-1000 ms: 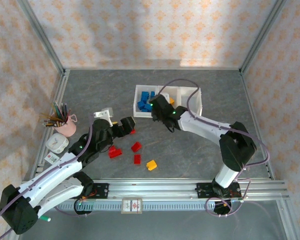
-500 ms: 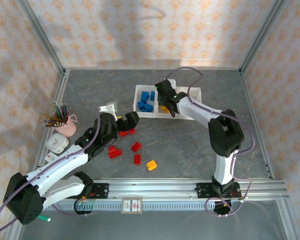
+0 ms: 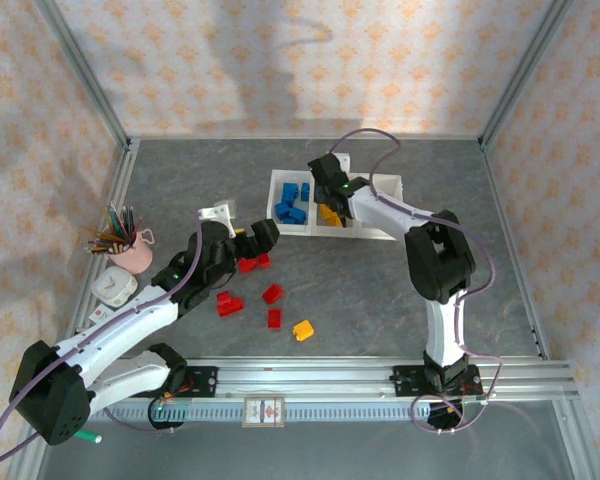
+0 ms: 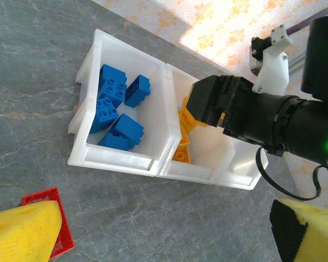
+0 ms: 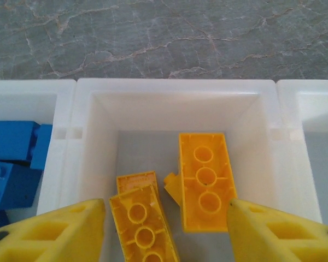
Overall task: Sort the legos into containers by color
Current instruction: Place the lego in the container, then pick up the lego from the bottom-center of the table.
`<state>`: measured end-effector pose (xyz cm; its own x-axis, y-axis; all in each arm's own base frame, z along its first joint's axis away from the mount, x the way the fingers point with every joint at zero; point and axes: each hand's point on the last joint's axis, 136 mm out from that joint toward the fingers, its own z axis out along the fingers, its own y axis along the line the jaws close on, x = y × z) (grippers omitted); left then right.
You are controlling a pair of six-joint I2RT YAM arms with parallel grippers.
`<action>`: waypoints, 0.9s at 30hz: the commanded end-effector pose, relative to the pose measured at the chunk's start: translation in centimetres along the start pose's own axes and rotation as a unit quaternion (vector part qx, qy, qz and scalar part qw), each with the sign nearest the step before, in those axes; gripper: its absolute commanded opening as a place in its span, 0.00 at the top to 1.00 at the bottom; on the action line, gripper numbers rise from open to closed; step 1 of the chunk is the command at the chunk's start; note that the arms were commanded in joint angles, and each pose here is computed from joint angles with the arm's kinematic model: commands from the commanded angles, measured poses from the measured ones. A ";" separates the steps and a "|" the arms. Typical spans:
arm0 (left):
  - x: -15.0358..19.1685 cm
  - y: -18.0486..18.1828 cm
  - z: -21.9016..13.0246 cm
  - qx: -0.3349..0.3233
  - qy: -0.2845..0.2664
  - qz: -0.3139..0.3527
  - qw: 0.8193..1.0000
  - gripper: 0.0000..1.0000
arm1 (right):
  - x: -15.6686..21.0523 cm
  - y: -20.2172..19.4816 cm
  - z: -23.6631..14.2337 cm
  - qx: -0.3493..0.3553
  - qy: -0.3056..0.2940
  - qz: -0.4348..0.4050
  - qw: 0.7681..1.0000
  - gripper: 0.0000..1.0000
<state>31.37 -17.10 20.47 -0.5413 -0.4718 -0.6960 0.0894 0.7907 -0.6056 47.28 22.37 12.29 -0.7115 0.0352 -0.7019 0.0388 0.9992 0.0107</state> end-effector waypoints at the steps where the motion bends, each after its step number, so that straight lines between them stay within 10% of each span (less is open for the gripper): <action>1: -1.8 -1.5 -0.9 0.026 -0.024 -0.004 0.999 0.01 | -1.7 -0.2 -4.5 -0.008 -0.035 0.000 0.999 0.36; 27: 1.9 4.3 -6.3 -0.032 -0.007 -0.028 0.999 0.01 | 21.5 4.0 -17.1 -0.121 0.095 -0.101 0.983 0.14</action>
<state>25.94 -13.43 20.46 -0.5228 -0.5120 -0.6816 0.0713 0.7705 -0.6335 22.06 27.89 9.73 -0.7808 -0.2337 -0.5794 -0.3120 0.9493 0.0377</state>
